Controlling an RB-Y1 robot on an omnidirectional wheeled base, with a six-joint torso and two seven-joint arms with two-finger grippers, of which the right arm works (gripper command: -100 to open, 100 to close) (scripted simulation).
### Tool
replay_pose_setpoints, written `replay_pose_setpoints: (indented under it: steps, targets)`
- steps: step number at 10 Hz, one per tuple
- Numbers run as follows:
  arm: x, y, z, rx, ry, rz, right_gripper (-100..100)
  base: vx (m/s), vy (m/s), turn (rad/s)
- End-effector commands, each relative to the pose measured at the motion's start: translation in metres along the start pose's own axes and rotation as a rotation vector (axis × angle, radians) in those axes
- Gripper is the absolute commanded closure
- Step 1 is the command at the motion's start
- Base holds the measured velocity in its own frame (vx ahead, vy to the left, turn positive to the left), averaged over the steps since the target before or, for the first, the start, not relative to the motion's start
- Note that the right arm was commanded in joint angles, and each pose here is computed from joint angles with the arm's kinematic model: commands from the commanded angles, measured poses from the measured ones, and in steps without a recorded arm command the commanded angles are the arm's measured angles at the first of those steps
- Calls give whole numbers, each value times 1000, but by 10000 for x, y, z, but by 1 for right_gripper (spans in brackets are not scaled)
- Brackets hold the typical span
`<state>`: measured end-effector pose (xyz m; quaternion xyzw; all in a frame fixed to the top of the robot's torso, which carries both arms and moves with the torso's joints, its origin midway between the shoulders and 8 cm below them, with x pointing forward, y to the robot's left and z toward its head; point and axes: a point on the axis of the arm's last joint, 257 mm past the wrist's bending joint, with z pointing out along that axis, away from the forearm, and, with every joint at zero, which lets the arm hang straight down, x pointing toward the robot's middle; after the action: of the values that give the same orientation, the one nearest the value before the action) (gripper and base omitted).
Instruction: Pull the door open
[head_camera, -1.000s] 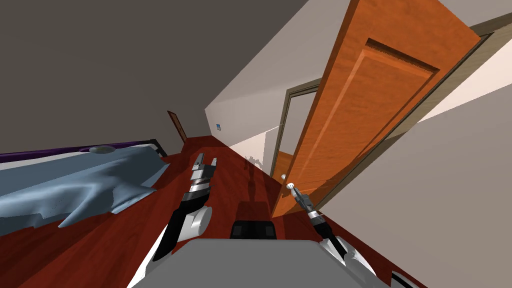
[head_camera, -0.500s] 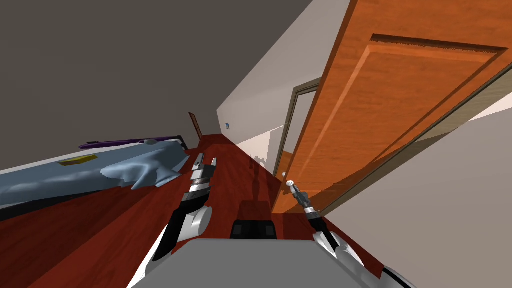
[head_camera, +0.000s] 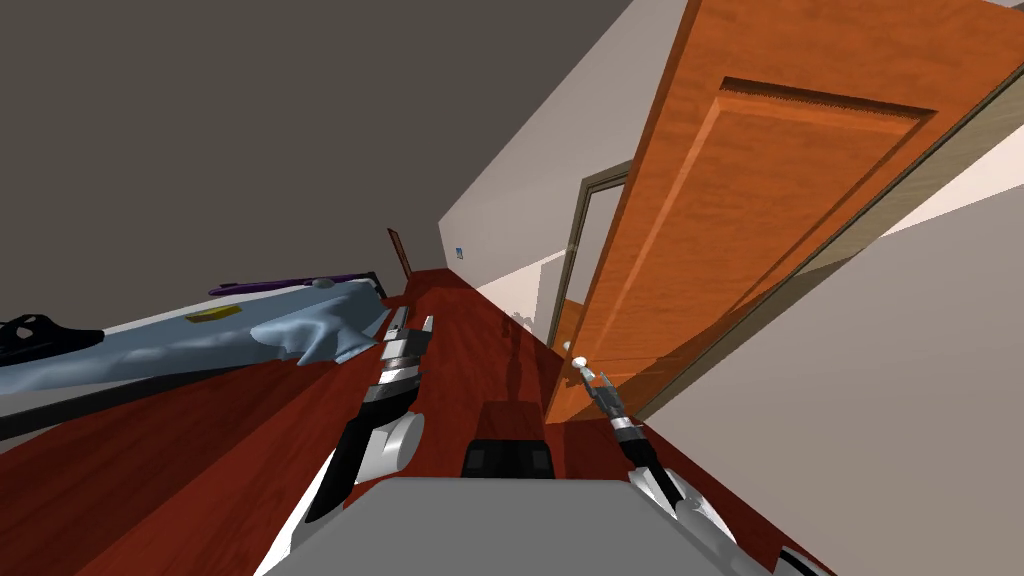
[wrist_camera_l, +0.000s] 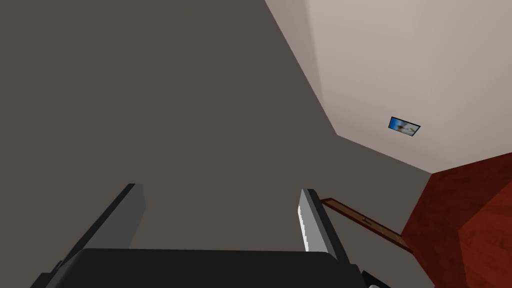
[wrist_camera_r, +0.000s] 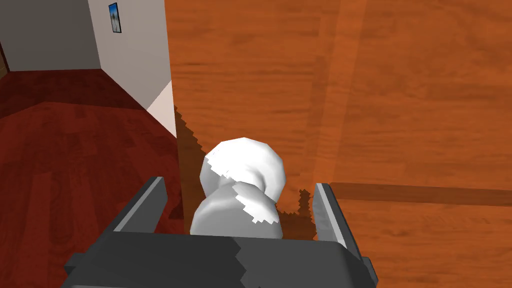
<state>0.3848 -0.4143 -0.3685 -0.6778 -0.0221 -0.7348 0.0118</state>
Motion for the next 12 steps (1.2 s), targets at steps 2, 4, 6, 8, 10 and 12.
replay_pose_setpoints:
  steps: [2,4,6,8,10,12]
  targets:
    - [-156,88,-191,-8,-56,11,-100,-120,64,-48]
    - [-214,139,-280,-13,-80,16,-100,-141,44,-42]
    - [-205,75,-179,-21,-69,13,-100,28,-2,22]
    - [-221,45,-134,-30,-69,12,-100,210,-62,53]
    - [-210,48,-157,-26,-68,14,100,47,-14,3]
    - [-210,48,-157,-26,-68,14,100,-29,7,3]
